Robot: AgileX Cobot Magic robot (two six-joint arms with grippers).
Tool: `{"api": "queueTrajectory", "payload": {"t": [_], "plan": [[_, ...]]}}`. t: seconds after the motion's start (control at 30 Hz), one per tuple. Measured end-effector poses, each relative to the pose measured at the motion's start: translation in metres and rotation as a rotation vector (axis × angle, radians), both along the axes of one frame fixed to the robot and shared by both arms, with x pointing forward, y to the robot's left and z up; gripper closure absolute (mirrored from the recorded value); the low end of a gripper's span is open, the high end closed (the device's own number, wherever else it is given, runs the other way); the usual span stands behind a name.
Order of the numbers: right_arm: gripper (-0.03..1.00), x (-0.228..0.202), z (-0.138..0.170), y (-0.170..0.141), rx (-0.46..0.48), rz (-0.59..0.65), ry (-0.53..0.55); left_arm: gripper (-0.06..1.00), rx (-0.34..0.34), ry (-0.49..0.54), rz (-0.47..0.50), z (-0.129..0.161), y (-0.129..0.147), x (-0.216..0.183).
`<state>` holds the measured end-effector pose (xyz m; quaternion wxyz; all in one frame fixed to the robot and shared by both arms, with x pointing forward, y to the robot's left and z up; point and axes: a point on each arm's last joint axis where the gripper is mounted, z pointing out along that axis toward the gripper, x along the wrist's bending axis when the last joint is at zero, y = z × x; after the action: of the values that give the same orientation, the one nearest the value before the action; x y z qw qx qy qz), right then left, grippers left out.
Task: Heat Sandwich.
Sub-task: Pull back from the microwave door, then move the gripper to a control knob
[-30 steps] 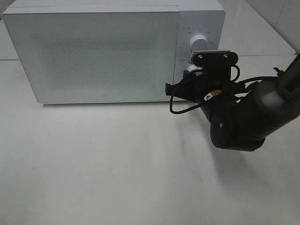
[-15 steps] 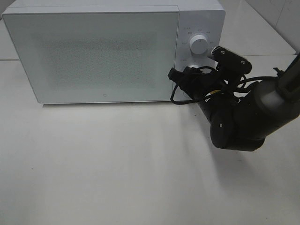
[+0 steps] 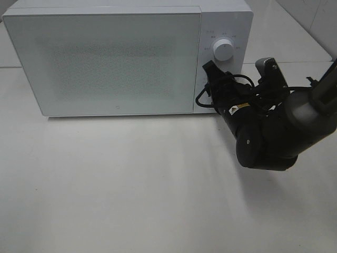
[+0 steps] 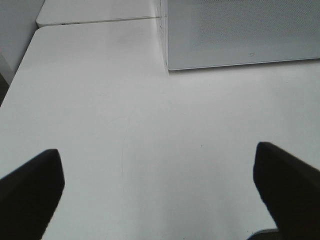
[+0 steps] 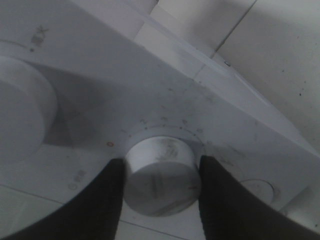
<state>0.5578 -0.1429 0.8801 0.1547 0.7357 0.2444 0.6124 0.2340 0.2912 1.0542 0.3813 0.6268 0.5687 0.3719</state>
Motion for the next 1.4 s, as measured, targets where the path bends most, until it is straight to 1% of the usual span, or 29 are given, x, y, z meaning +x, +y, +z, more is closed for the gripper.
{"api": "queueTrajectory", "payload": {"t": [0.03,0.13,0.17,0.2,0.27,0.3,0.33,0.47,0.5,0.57,0.6,0.63,0.73,0.77,0.8,0.9,1.07,1.4], "plan": [[0.53,0.0000,0.0000,0.0000,0.000,0.000,0.000,-0.03,0.000,0.000,0.000,0.0000,0.0000,0.0000],[0.53,0.0000,0.0001,0.0000,0.079,-0.017,0.005,-0.03,0.000,0.000,0.000,0.0000,0.0000,0.0000],[0.53,0.0000,0.0001,0.0000,0.079,-0.017,0.005,-0.03,0.000,0.000,0.000,0.0000,0.0000,0.0000],[0.53,0.0000,0.0001,0.0000,0.132,-0.027,0.009,-0.03,0.000,0.000,0.000,0.0000,0.0000,0.0000],[0.53,0.0000,0.0002,0.0000,0.189,-0.039,0.012,-0.03,0.000,0.000,0.000,0.0000,0.0000,0.0000],[0.53,-0.0001,0.0001,-0.0002,0.236,-0.049,0.015,-0.03,0.000,0.000,0.000,0.0000,0.0000,0.0000],[0.53,-0.0001,0.0001,-0.0002,0.236,-0.049,0.015,-0.03,0.000,0.000,0.000,0.0000,0.0000,0.0000],[0.53,-0.0001,0.0001,-0.0002,0.342,-0.071,0.023,-0.03,0.000,0.000,0.000,0.0000,0.0000,0.0000],[0.53,-0.0001,0.0001,-0.0002,0.342,-0.071,0.023,-0.03,0.000,0.000,0.000,0.0000,0.0000,0.0000],[0.53,-0.0001,0.0001,-0.0002,0.383,-0.079,0.026,-0.03,0.000,0.000,0.000,0.0000,0.0000,0.0000],[0.53,-0.0001,0.0001,-0.0002,0.421,-0.087,0.029,-0.03,0.000,0.000,0.000,0.0000,0.0000,0.0000],[0.53,-0.0001,0.0001,-0.0002,0.421,-0.087,0.029,-0.03,0.000,0.000,0.000,0.0000,0.0000,0.0000],[0.53,-0.0001,0.0002,-0.0002,0.503,-0.104,0.034,-0.03,0.000,0.000,0.000,0.0000,0.0000,0.0000],[0.53,-0.0001,0.0002,-0.0002,0.561,-0.116,0.038,-0.03,0.000,0.000,0.000,0.0000,0.0000,0.0000],[0.53,-0.0001,0.0002,-0.0002,0.561,-0.116,0.038,-0.03,0.000,0.000,0.000,0.0000,0.0000,0.0000],[0.53,-0.0001,0.0002,-0.0003,0.625,-0.130,0.042,-0.03,0.000,0.000,0.000,0.0000,0.0000,0.0000],[0.53,-0.0003,0.0002,-0.0001,0.657,-0.137,0.044,-0.03,0.000,0.000,0.000,0.0000,0.0000,0.0000],[0.53,-0.0003,0.0002,-0.0002,0.641,-0.135,0.043,-0.03,0.000,0.000,0.000,0.0000,0.0000,0.0000]]}}
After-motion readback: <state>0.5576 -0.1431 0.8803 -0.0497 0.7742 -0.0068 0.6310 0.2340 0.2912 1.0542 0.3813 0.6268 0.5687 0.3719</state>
